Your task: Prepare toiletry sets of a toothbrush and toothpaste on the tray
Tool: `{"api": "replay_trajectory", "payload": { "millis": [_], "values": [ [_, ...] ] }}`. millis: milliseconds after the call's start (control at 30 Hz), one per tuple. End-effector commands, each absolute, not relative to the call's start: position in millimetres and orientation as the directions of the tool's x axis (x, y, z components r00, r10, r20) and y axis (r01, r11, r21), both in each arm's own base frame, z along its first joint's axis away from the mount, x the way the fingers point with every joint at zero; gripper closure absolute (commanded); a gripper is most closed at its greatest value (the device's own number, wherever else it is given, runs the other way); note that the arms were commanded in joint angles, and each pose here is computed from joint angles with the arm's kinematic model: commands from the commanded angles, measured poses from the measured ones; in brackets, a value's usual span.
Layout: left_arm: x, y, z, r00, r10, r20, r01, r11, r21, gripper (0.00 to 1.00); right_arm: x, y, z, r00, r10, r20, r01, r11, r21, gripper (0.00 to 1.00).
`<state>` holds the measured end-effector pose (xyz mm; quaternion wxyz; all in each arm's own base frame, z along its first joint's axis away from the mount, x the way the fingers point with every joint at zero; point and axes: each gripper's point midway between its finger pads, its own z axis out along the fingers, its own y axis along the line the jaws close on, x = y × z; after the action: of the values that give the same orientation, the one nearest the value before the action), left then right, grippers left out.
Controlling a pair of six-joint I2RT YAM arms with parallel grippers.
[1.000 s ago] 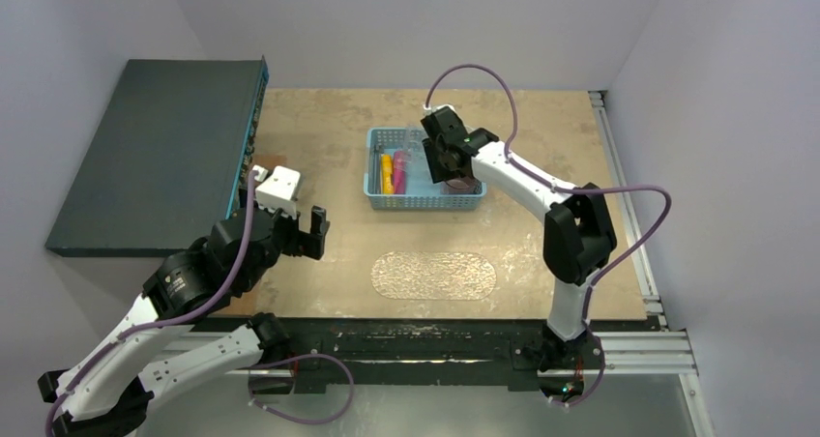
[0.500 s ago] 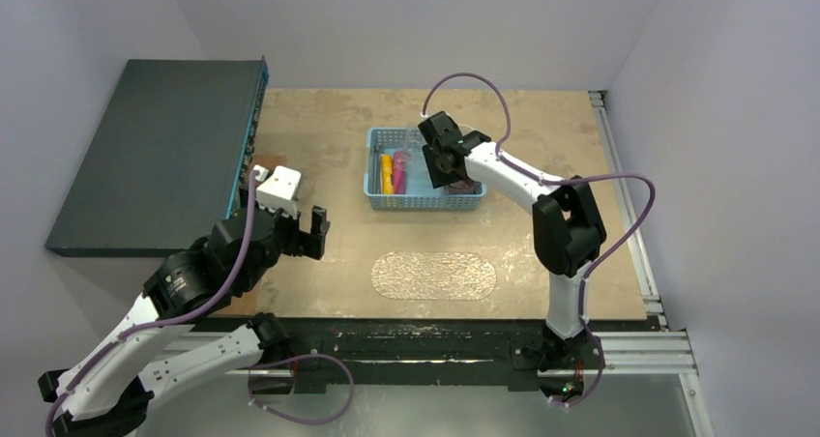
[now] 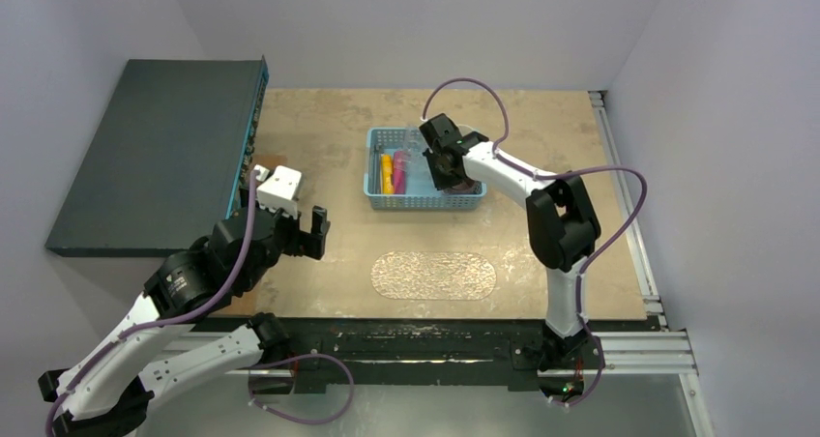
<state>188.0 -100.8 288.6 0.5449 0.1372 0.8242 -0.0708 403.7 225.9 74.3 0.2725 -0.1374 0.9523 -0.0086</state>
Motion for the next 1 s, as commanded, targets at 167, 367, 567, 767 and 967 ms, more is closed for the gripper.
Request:
{"api": "replay_trajectory", "payload": {
  "millis": [167, 367, 567, 767, 967],
  "values": [
    [191, -105, 294, -0.355, 0.132, -0.926, 0.305, 0.952, 0.019, 0.04, 415, 233, 92, -0.791, -0.274, -0.548, -0.284, 0.956, -0.068, 1.0],
    [191, -105, 294, -0.356, 0.132, -0.925, 0.305, 0.952, 0.019, 0.04, 419, 215, 104, -0.78, -0.297, -0.551, -0.246, 0.955, -0.166, 1.0],
    [191, -106, 294, -0.355, 0.132, -0.925, 0.306, 0.952, 0.018, 0.04, 421, 200, 126, -0.768, -0.308, -0.562, -0.21, 0.95, -0.232, 1.0],
    [191, -106, 295, -0.354, 0.13, -0.926, 0.307, 0.952, 0.016, 0.04, 419, 196, 152, -0.75, -0.303, -0.588, -0.196, 0.951, -0.24, 1.0],
    [191, -106, 294, -0.355, 0.13, -0.926, 0.309, 0.951, 0.016, 0.04, 416, 198, 177, -0.721, -0.296, -0.626, -0.19, 0.954, -0.232, 1.0]
  ]
}}
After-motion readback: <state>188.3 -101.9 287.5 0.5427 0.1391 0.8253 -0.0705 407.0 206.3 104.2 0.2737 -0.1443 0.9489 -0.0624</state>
